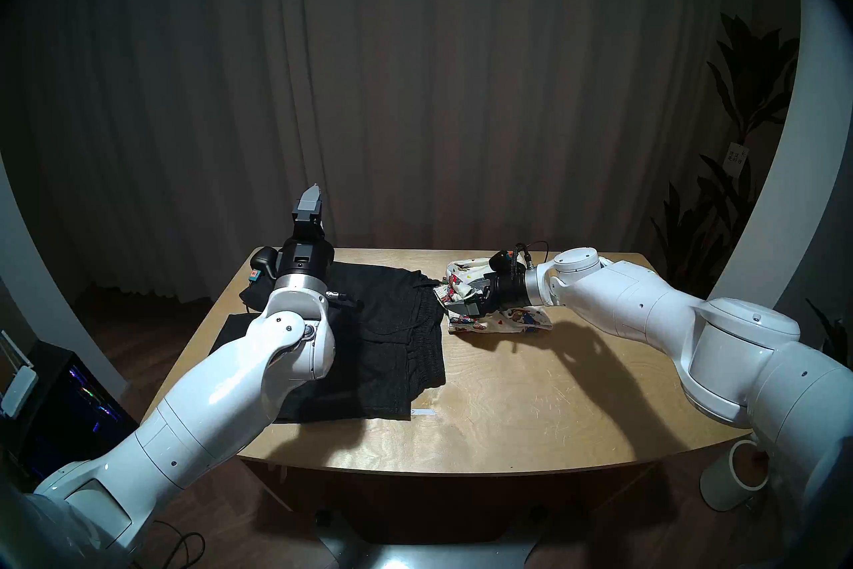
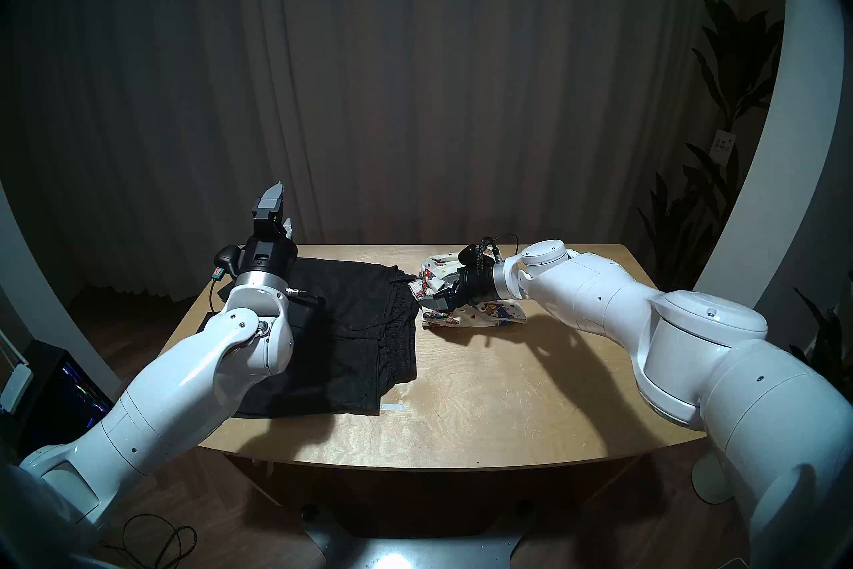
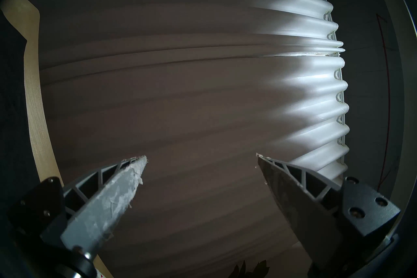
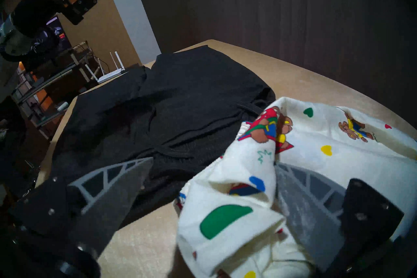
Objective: Fold pants twice and stack them
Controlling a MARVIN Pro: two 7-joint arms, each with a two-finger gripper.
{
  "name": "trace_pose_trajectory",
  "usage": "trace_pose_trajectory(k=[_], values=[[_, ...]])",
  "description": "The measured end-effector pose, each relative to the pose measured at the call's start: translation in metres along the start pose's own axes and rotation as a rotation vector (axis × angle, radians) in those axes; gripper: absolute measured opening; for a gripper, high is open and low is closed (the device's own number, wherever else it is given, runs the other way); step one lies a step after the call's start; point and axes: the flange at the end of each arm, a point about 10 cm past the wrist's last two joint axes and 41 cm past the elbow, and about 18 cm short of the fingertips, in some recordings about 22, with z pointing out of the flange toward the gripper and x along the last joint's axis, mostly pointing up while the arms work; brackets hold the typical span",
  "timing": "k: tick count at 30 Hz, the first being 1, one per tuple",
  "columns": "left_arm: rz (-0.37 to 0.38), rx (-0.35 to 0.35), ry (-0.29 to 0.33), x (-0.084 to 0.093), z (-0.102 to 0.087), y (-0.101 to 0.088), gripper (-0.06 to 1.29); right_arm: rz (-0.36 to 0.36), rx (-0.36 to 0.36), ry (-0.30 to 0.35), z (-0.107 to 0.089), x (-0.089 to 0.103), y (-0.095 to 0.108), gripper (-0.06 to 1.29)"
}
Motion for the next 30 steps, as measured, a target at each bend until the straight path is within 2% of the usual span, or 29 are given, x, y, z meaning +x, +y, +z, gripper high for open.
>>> trace_pose_trajectory(k=[10,21,27,30], values=[[-0.003,-0.008,0.002,0.000,-0.005,0.001,1.25,0.025,0.062,-0.044,-0.008,-0.015,-0.018,1.22],[-0.006,-0.013,0.010,0.002,-0.009,0.000,1.25,0.013,0.039,-0.052,-0.010,-0.029,-0.032,1.22],[-0.006,-0.015,0.012,0.002,-0.010,0.000,1.25,-0.001,0.017,-0.025,-0.013,-0.035,-0.034,1.22],[-0.005,-0.016,0.012,0.002,-0.010,0.001,1.25,-0.008,-0.009,0.018,-0.013,-0.034,-0.033,1.22]])
